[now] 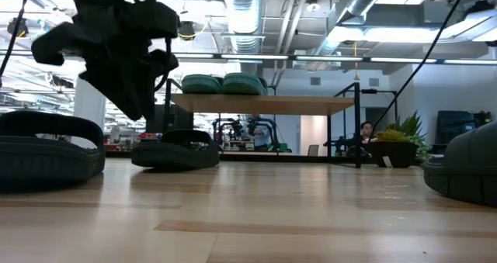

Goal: Pick and place slides into the shelf
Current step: Put the left black slide under the shelf

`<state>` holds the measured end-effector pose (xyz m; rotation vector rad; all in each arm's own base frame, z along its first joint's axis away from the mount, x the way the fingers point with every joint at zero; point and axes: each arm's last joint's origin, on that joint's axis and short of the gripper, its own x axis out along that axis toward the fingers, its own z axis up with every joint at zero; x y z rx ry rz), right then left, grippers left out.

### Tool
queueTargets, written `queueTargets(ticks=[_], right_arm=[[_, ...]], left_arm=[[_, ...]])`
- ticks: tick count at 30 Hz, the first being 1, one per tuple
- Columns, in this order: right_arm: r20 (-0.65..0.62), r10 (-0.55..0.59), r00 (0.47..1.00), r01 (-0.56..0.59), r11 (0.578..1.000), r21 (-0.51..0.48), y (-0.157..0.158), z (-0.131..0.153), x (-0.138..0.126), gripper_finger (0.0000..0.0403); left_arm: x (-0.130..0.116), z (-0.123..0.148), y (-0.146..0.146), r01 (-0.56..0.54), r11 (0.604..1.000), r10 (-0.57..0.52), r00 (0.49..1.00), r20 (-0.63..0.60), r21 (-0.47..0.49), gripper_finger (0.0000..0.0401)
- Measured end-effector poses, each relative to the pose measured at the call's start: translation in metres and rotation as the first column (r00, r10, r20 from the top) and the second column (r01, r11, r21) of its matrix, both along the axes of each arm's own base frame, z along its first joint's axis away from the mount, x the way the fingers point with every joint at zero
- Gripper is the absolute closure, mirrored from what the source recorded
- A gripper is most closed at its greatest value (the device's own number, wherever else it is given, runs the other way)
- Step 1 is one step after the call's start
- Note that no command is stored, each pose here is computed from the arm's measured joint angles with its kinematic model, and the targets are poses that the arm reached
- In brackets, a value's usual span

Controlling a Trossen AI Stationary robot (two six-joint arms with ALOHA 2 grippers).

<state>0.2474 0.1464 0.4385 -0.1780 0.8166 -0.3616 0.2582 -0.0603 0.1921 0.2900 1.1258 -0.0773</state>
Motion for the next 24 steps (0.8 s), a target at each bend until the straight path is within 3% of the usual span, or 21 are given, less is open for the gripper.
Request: queueTargets(ticks=[15, 24], right_arm=[[0.001, -0.002, 1.0, 0.002, 1.0, 0.0, 0.0, 0.0, 0.0, 0.0285], [0.003, -0.007, 1.0, 0.007, 1.0, 0.005, 0.0, 0.0, 0.0, 0.0285]], left_arm=[[-0.002, -0.014, 0.002, -0.048, 0.999, 0.047, 0.999, 0.022, 0.021, 0.0289], [0.008, -0.031, 0.0, -0.049, 0.998, 0.049, 0.999, 0.0, 0.043, 0.0289]])
